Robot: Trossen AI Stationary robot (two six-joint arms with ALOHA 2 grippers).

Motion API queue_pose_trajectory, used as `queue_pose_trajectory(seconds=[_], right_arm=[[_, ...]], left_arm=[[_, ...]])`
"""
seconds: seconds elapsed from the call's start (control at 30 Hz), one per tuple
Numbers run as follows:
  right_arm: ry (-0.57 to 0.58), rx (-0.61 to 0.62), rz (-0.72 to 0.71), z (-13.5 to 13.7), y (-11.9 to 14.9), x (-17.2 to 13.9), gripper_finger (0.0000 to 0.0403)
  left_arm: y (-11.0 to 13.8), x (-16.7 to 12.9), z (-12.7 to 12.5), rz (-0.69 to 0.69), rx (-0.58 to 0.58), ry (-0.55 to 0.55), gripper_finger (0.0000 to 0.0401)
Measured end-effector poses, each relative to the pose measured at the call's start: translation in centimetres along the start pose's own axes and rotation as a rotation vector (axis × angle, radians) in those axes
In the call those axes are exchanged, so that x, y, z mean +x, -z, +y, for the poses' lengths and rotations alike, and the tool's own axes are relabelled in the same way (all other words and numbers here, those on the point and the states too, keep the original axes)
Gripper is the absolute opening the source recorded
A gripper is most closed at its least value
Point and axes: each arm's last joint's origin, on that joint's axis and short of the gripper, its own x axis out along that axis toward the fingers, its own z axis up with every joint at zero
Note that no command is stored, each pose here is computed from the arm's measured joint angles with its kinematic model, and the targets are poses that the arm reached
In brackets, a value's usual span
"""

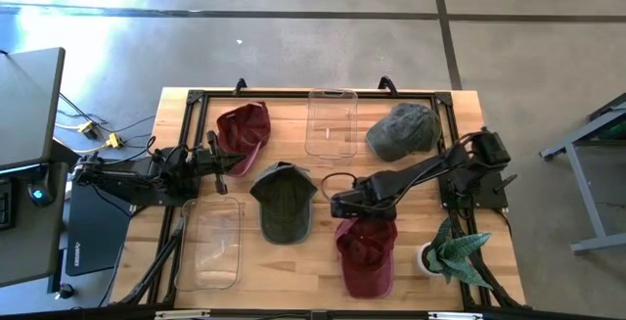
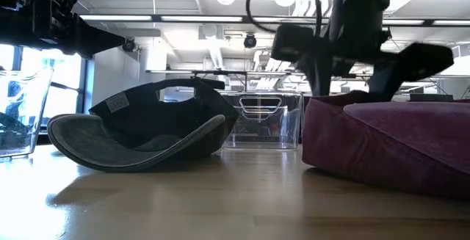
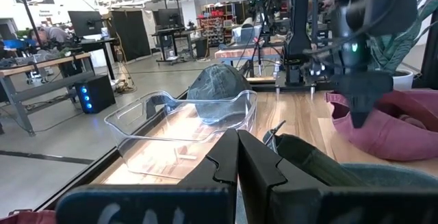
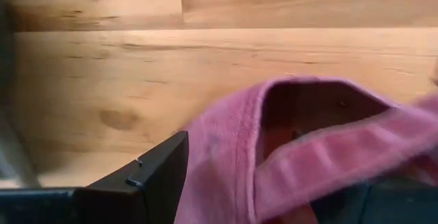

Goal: Pick & Place hat
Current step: Put the bottom maroon cap into the top transparent bin

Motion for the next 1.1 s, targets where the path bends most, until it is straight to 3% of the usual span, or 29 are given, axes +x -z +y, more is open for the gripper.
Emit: queue_pose_trajectory(seconds=[0.17, 0.37, 0.43, 0.57, 0.73, 0.8, 0.93, 1.1], right_arm=[[-0.010, -0.047, -0.024, 0.4, -0.6, 0.6, 0.0202], [-0.088, -0.169, -0.061, 0.5, -0.6, -1.2, 0.0043], [-0.153, -0.235, -0.046, 0.7, -0.3, -2.9, 0.0014], [-0.318, -0.379, -0.008, 1.0, 0.1, -7.9, 0.0031], [-0.549, -0.725, 0.087, 0.4, 0.3, -15.1, 0.0007], [-0.605, -0.807, 0.125, -0.2, 0.1, -17.7, 0.0012], [-0.579, -0.941, 0.117, -1.8, -1.1, -21.4, 0.0010], [-0.443, -1.145, -0.079, -2.3, -2.3, -22.5, 0.0012]], left_arm=[[0.0, 0.0, 0.0, 0.000, 0.000, 0.000, 0.0001], [0.0, 0.0, 0.0, 0.000, 0.000, 0.000, 0.0001], [0.0, 0.0, 0.0, 0.000, 0.000, 0.000, 0.0001], [0.0, 0.0, 0.0, 0.000, 0.000, 0.000, 0.0001], [0.0, 0.0, 0.0, 0.001, 0.001, 0.000, 0.0001], [0.0, 0.0, 0.0, 0.001, 0.000, 0.000, 0.0001], [0.0, 0.0, 0.0, 0.002, 0.001, 0.000, 0.0001], [0.0, 0.0, 0.0, 0.002, 0.001, 0.000, 0.0001]])
